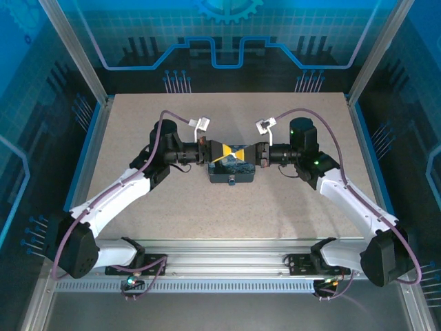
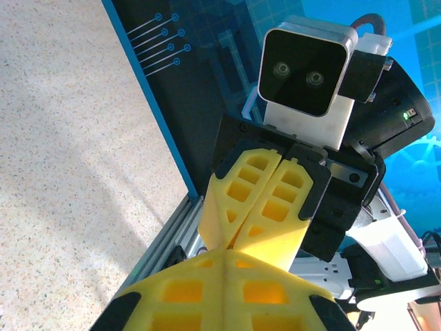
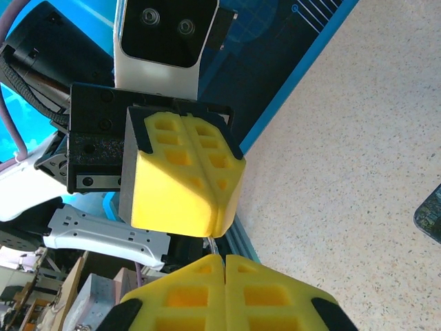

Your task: Unlock the padlock with the key

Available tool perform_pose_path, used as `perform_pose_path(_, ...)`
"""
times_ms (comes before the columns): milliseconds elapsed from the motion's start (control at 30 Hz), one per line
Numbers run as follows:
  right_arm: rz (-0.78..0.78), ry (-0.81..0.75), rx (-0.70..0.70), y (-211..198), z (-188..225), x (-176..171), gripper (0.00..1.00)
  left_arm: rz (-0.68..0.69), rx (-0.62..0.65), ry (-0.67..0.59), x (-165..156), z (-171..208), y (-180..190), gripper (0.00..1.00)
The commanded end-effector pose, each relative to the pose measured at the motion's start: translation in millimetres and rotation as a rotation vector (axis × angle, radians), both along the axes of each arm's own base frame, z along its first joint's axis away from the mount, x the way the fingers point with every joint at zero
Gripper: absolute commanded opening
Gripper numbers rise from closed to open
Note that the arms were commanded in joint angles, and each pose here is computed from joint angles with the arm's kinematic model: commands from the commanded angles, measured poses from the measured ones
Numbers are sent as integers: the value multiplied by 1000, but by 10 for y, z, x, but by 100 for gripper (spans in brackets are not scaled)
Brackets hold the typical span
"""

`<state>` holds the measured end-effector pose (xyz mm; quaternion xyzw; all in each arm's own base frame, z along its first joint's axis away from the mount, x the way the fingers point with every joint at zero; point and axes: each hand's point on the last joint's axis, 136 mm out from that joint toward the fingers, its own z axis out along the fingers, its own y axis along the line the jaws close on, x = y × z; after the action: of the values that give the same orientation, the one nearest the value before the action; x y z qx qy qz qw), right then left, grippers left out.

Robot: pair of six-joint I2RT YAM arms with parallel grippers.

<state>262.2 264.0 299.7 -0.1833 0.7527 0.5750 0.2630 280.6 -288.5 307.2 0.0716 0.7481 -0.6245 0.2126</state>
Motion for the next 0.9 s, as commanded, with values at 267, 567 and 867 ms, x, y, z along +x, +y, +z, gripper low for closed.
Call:
perform_pose_path(267, -135, -16, 97, -71, 170, 138, 40, 80, -21, -47, 77, 71, 67, 0)
perform_pose_path(567, -100, 0, 101, 63, 106, 59, 39, 93, -37, -47, 92, 72, 71, 0)
perform_pose_path(867, -87, 9, 101, 86, 74, 43, 34, 114, -40, -64, 101, 121, 102, 0)
